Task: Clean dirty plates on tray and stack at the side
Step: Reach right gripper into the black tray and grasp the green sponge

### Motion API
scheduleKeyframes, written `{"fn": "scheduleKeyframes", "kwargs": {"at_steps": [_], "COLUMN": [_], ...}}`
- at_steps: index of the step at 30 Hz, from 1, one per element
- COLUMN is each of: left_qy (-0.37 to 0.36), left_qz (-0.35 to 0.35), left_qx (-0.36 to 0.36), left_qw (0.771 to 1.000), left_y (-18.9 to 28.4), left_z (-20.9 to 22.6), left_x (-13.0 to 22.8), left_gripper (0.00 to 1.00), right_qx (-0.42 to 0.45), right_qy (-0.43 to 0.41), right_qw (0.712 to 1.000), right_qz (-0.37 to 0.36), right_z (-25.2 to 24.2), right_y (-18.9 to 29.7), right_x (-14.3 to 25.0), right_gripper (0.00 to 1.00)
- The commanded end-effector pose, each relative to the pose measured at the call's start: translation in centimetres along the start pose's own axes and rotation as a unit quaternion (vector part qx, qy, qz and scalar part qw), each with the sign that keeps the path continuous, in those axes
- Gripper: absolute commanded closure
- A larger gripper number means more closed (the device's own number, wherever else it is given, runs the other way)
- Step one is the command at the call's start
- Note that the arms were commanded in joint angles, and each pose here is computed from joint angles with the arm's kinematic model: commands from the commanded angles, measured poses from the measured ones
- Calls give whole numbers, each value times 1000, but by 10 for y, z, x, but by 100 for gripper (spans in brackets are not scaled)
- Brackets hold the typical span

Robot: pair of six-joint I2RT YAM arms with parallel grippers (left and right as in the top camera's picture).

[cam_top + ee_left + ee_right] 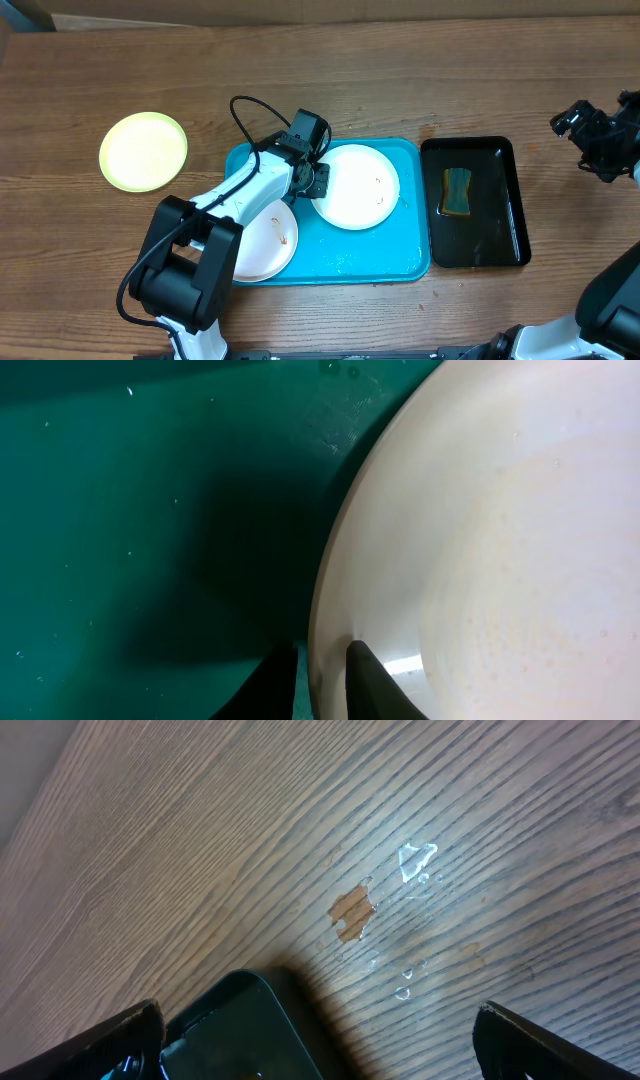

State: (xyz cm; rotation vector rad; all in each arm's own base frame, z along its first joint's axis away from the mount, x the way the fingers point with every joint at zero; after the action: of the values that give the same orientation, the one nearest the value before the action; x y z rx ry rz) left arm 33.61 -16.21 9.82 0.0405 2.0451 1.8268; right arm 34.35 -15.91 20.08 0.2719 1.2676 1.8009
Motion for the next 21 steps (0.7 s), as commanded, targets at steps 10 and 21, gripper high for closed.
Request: {"fn": "scheduleKeyframes", "kwargs": {"at_steps": [10,21], "left_qy": [8,11], "left_qz": [-4,-6], "left_qx": [-6,-6], "left_qw": [1000,1000], "left_y": [-1,-1], "left_z": [2,4], "left_x": [-4,-5], "left_gripper": [92,96], "right_qx": [-43,-170], "right_qy": [33,-6], "right_qw": [995,985], "right_qz": [-88,-5], "right_z": [16,36], "right_y": [10,13], "right_x": [-29,-14], "right_gripper": [0,0]}}
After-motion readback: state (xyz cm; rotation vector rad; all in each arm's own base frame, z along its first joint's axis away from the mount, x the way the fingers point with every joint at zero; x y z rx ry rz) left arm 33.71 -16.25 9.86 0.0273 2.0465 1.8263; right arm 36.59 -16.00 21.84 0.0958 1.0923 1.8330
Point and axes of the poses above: each gripper's point midway between its finger pads, its own y axis back along the fingers, its own z axis along the line the jaws close on, x = y × z, the point moved 9 cm from there along y, back along the fingers, and after that the axes turned 8 degrees about -y, right-handed, at the moved point
